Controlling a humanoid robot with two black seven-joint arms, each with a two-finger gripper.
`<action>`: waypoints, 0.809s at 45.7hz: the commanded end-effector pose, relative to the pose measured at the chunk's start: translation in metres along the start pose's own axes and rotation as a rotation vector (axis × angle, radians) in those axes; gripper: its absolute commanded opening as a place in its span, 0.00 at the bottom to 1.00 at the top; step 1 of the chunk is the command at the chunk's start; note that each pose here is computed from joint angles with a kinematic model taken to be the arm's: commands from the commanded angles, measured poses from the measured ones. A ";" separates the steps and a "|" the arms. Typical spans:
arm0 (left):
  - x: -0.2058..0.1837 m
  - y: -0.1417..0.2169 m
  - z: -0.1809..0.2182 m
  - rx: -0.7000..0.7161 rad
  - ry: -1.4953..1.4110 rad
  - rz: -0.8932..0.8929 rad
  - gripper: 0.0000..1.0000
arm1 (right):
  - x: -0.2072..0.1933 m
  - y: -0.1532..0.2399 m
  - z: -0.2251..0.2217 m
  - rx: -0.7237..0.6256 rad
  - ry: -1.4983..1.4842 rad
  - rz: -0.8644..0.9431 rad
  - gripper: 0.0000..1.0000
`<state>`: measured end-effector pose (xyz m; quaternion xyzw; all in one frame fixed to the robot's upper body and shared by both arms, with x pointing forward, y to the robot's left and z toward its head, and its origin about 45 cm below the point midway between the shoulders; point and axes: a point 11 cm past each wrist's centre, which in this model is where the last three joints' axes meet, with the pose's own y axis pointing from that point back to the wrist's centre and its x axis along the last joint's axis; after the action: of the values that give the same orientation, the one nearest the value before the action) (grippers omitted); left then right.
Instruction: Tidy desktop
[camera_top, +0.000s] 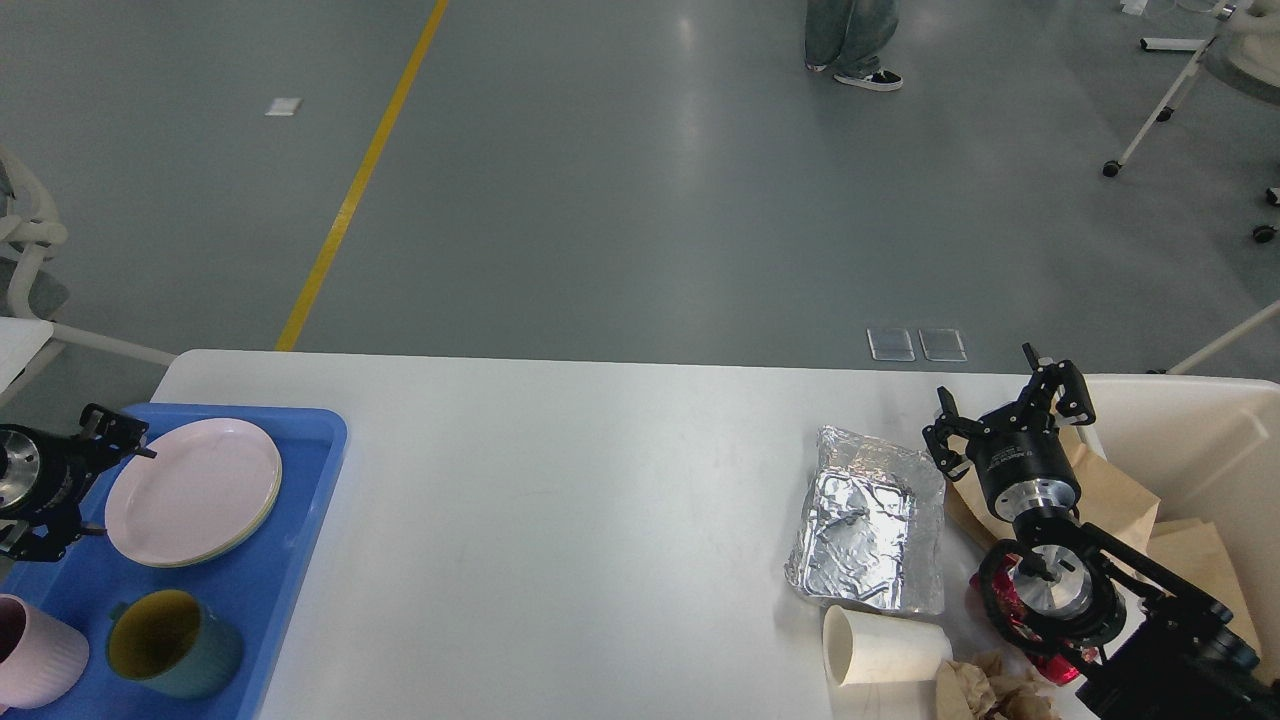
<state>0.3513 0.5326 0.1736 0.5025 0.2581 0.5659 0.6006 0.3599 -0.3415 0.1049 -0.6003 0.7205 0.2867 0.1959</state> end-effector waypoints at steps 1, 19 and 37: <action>0.016 0.018 0.019 -0.116 0.100 0.004 0.96 | 0.001 0.000 0.000 0.000 0.001 0.002 1.00; 0.009 0.053 0.076 -0.848 0.714 -0.413 0.96 | 0.000 0.000 0.000 -0.001 0.000 0.001 1.00; -0.067 0.008 0.093 -1.017 1.117 -0.614 0.96 | 0.000 0.000 0.000 0.000 0.000 -0.001 1.00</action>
<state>0.4207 0.4607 0.2270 -0.2422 0.3267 0.6006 0.6884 0.3599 -0.3415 0.1049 -0.6003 0.7204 0.2867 0.1959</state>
